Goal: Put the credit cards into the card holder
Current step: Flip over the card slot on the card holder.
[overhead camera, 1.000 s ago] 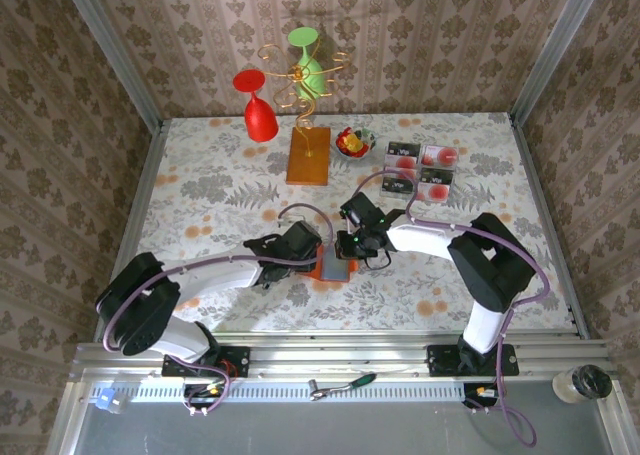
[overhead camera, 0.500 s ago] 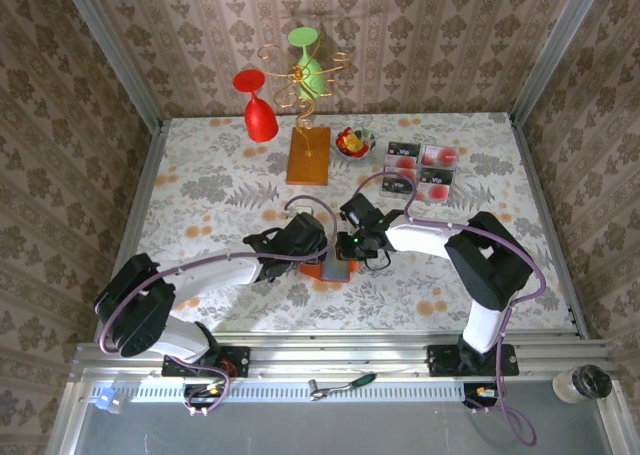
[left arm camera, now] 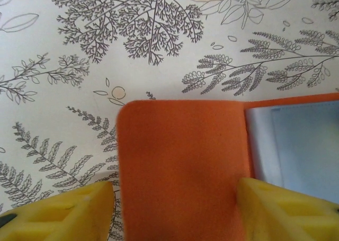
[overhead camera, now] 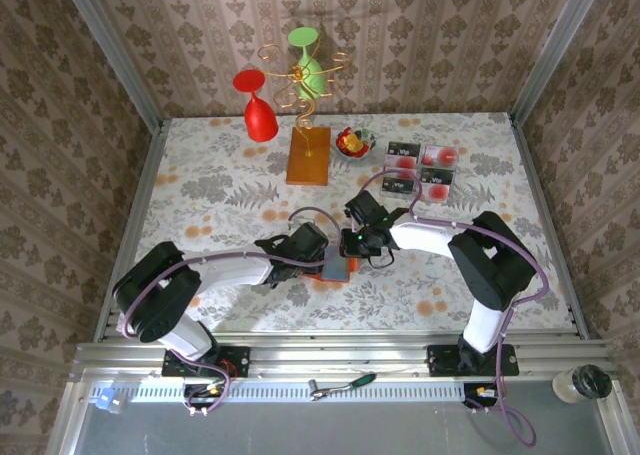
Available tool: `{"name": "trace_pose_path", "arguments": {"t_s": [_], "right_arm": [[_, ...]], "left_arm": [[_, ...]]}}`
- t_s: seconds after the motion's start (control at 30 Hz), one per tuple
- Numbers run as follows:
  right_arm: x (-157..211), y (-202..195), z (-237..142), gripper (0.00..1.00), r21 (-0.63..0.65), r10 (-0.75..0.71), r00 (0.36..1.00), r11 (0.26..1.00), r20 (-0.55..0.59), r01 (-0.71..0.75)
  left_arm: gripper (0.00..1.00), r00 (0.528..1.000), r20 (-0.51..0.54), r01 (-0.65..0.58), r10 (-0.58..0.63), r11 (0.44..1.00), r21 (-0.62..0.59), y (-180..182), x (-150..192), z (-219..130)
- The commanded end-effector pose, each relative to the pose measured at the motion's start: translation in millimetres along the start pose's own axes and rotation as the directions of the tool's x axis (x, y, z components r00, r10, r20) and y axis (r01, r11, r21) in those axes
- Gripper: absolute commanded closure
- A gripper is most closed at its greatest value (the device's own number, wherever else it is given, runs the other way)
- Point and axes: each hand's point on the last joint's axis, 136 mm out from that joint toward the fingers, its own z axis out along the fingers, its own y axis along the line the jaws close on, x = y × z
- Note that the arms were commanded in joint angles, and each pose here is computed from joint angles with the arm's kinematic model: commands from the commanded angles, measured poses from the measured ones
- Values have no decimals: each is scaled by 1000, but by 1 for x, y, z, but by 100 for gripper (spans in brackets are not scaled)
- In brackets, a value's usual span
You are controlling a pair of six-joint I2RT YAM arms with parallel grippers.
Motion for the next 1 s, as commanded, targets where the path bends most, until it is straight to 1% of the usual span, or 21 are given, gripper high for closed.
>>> {"name": "trace_pose_path", "arguments": {"t_s": [0.0, 0.17, 0.33, 0.63, 0.97], "right_arm": [[2, 4, -1, 87, -34, -8, 1000, 999, -9, 8], [4, 7, 1, 87, -54, -12, 1000, 999, -26, 11], [6, 9, 6, 87, -66, -9, 999, 998, -45, 6], [7, 13, 9, 87, -82, -4, 998, 997, -59, -1], [7, 20, 15, 88, -101, 10, 998, 995, -63, -16]], "left_arm": [[34, 1000, 1, -26, 26, 1000, -3, 1, 7, 5], [28, 999, 36, -42, 40, 998, 52, -5, 6, 4], [24, 997, 71, -38, 31, 995, 92, -8, 4, 1], [22, 993, 120, -35, 17, 989, 147, -15, -2, -3], [21, 991, 131, -51, 29, 984, 172, -18, -2, -5]]}}
